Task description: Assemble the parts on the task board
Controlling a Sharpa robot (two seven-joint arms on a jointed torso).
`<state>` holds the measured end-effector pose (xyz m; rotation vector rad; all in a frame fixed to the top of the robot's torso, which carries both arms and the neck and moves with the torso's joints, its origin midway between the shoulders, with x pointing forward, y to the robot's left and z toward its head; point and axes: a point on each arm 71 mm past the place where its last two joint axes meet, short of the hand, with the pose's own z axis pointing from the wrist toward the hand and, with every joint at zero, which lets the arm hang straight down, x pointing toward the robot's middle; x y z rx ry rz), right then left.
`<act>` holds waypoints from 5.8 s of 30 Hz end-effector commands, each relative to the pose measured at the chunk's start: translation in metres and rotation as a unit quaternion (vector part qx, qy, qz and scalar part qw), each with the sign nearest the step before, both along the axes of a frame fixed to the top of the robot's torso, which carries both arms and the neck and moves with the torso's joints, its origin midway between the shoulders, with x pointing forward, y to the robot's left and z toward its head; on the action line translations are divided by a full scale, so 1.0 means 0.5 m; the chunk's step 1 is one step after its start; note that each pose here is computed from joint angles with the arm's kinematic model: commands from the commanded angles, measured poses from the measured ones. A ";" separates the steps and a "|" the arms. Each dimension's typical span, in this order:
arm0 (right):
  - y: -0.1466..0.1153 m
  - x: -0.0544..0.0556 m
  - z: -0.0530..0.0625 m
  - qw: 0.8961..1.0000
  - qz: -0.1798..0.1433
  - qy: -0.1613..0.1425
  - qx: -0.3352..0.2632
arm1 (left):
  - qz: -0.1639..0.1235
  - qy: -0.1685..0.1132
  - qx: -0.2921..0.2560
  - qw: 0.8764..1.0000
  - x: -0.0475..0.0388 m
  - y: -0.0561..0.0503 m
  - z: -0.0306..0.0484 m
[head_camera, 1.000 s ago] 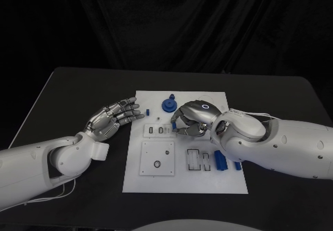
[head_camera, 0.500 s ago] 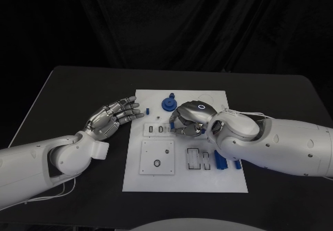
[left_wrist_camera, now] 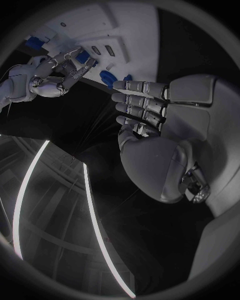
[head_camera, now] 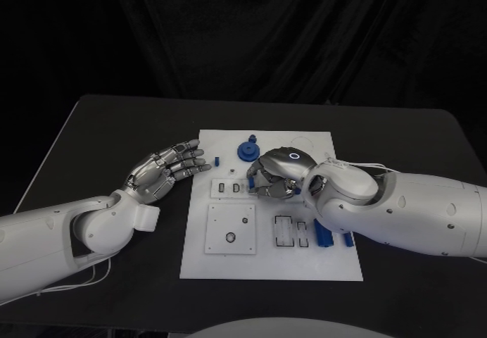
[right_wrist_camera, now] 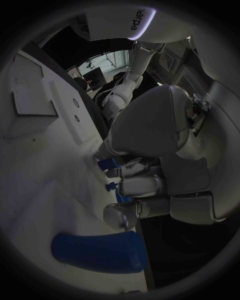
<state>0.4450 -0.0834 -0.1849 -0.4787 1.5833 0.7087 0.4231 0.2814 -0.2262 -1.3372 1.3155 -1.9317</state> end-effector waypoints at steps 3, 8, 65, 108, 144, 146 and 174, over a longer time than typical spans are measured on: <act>0.003 -0.002 -0.008 1.000 0.004 0.008 -0.015 | -0.005 -0.002 -0.007 1.000 0.000 -0.004 0.001; 0.003 -0.002 -0.008 1.000 0.006 0.007 -0.014 | -0.005 -0.001 -0.008 1.000 0.000 -0.005 0.000; -0.307 0.058 -0.022 0.951 -0.120 0.097 0.269 | -0.166 0.002 0.468 0.868 0.113 -0.127 0.008; -0.370 0.037 -0.070 0.943 -0.160 0.127 0.262 | -0.193 0.032 0.720 0.665 0.192 -0.272 -0.024; -0.372 0.042 -0.082 0.942 -0.170 0.143 0.253 | -0.168 0.002 0.695 0.699 0.218 -0.241 -0.038; -0.372 0.042 -0.083 0.941 -0.170 0.144 0.253 | -0.174 0.008 0.697 0.695 0.215 -0.240 -0.045; -0.371 0.042 -0.088 0.940 -0.174 0.157 0.247 | -0.203 0.054 0.710 0.672 0.201 -0.241 -0.106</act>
